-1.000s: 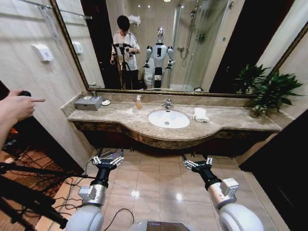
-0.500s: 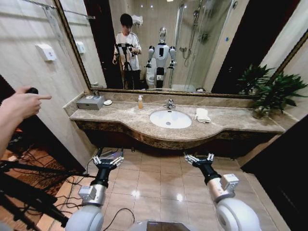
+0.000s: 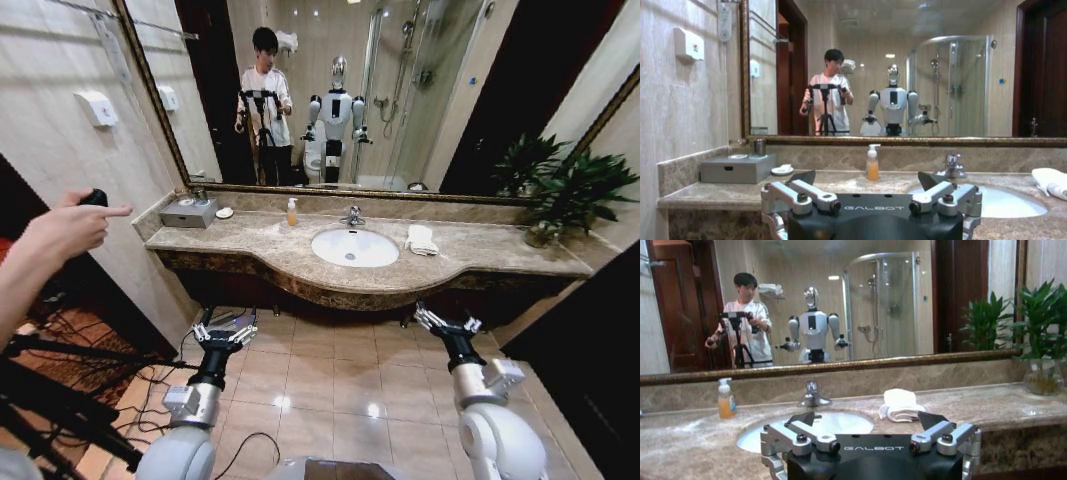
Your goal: Pick up the towel from the sink counter and wipe the mirror surface.
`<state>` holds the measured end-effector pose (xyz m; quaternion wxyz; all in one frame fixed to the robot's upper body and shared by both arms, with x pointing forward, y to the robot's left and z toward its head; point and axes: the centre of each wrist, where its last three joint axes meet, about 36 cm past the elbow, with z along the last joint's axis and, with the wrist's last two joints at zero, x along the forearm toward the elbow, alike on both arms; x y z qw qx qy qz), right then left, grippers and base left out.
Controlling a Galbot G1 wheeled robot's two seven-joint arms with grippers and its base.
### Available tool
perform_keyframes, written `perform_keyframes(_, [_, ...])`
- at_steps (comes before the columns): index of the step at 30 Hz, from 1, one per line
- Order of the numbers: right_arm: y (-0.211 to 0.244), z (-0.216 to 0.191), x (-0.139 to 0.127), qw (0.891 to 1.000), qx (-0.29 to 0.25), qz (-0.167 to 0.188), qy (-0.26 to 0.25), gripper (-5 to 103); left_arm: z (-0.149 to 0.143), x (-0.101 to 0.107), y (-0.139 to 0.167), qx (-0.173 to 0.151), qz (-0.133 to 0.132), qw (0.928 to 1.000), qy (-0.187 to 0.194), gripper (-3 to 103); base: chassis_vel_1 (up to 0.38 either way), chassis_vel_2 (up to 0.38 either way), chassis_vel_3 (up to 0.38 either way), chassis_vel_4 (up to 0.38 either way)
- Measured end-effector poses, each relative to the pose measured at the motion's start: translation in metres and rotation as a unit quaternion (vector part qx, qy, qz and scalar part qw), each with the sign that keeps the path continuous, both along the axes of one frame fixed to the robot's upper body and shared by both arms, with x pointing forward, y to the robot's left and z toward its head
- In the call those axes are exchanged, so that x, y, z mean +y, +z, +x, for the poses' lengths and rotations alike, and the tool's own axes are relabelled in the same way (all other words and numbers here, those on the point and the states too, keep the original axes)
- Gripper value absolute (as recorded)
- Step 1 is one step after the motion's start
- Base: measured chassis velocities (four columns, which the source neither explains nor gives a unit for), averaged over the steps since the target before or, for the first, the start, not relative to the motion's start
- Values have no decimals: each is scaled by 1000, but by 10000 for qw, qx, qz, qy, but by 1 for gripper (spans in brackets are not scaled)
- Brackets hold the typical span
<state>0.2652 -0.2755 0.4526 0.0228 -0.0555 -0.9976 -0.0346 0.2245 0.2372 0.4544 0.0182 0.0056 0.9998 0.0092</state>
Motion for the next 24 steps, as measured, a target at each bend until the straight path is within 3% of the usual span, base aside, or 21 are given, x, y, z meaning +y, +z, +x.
perform_keyframes(24, [-8,-14,-3,9995,132,37,267,100,0,0,0,-1,0,10000,0,100,0,0,0,0])
